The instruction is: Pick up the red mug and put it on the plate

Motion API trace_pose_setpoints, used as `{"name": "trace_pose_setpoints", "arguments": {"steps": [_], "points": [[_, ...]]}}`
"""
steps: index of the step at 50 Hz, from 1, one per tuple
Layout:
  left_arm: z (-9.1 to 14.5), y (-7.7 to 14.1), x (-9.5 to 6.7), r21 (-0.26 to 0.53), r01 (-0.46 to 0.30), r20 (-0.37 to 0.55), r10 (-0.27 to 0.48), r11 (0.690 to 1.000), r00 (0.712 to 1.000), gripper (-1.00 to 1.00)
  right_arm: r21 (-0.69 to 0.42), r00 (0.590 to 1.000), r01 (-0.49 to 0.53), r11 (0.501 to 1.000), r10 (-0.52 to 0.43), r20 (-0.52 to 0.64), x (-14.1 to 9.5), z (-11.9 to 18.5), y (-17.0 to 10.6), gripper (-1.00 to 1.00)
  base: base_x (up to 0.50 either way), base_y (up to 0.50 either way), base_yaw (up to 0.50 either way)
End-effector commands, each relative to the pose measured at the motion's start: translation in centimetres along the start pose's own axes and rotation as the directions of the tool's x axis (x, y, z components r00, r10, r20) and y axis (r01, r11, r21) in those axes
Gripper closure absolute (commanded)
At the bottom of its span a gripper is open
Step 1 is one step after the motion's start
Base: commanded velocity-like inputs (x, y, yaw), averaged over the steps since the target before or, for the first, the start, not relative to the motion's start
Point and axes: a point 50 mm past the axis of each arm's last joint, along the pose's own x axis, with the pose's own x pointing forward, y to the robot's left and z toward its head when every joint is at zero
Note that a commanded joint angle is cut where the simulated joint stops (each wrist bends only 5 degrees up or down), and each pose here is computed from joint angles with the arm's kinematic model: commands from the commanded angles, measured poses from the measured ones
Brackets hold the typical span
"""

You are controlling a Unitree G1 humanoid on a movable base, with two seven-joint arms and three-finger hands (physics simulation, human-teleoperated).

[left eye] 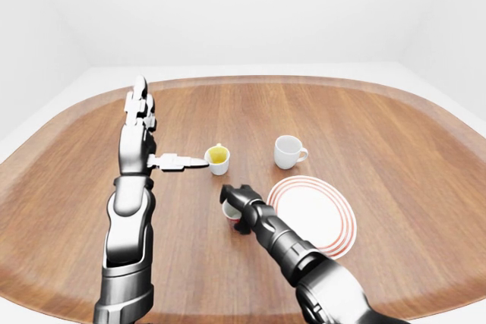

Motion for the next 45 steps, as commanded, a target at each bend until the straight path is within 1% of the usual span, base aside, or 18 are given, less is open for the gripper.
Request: {"name": "trace_pose_setpoints", "arguments": {"steps": [1,11,17,22,25,31,36,40,45], "points": [[0.0,0.0,-0.1,0.000,0.000,-0.001,0.000,1.000,1.000,-1.00,0.035,0.995,0.101,0.994,-0.101,0.000,-0.1,-0.1,-0.3,1.00,0.00,0.00,0.00],[-0.2,-0.1,-0.1,-0.001,0.000,-0.009,0.000,1.000,1.000,-1.00,0.029,0.994,0.110,0.994,-0.110,0.011,-0.1,0.1,-0.8,1.00,0.00,0.00,0.00],[-0.1,-0.1,-0.1,-0.001,-0.001,-0.003,0.001,1.000,1.000,-1.00,0.021,0.991,0.126,0.992,-0.127,0.045,-0.3,0.8,-1.8,1.00,0.00,0.00,0.00],[-0.3,-0.1,-0.1,-0.002,-0.002,-0.014,0.002,1.000,1.000,-1.00,0.012,0.987,0.143,0.990,-0.144,0.072,-0.6,1.2,-2.7,1.00,0.00,0.00,0.00],[-0.1,0.0,-0.1,0.000,-0.003,-0.004,0.003,1.000,1.000,-1.00,0.007,0.985,0.151,0.988,-0.151,0.088,-0.8,1.5,-3.1,1.00,0.00,0.00,0.00],[-0.5,0.0,-0.3,-0.003,-0.002,-0.023,0.002,1.000,1.000,-1.00,-0.004,0.975,0.174,0.985,-0.172,0.140,-1.5,2.5,-4.4,1.00,0.00,0.00,0.00],[0.0,0.0,-0.2,-0.002,-0.003,-0.002,0.003,1.000,1.000,-1.00,-0.019,0.965,0.197,0.980,-0.191,0.178,-2.4,3.2,-5.6,1.00,0.00,0.00,0.00],[-0.4,-0.1,-0.2,-0.001,-0.001,-0.016,0.001,1.000,1.000,-1.00,-0.026,0.955,0.220,0.975,-0.210,0.209,-3.2,3.8,-6.7,1.00,0.00,0.00,0.00],[-0.2,0.0,-0.2,0.000,0.000,-0.010,0.000,1.000,1.000,-1.00,-0.018,0.946,0.239,0.971,-0.229,0.228,-3.9,4.0,-7.4,1.00,0.00,0.00,0.00]]}}
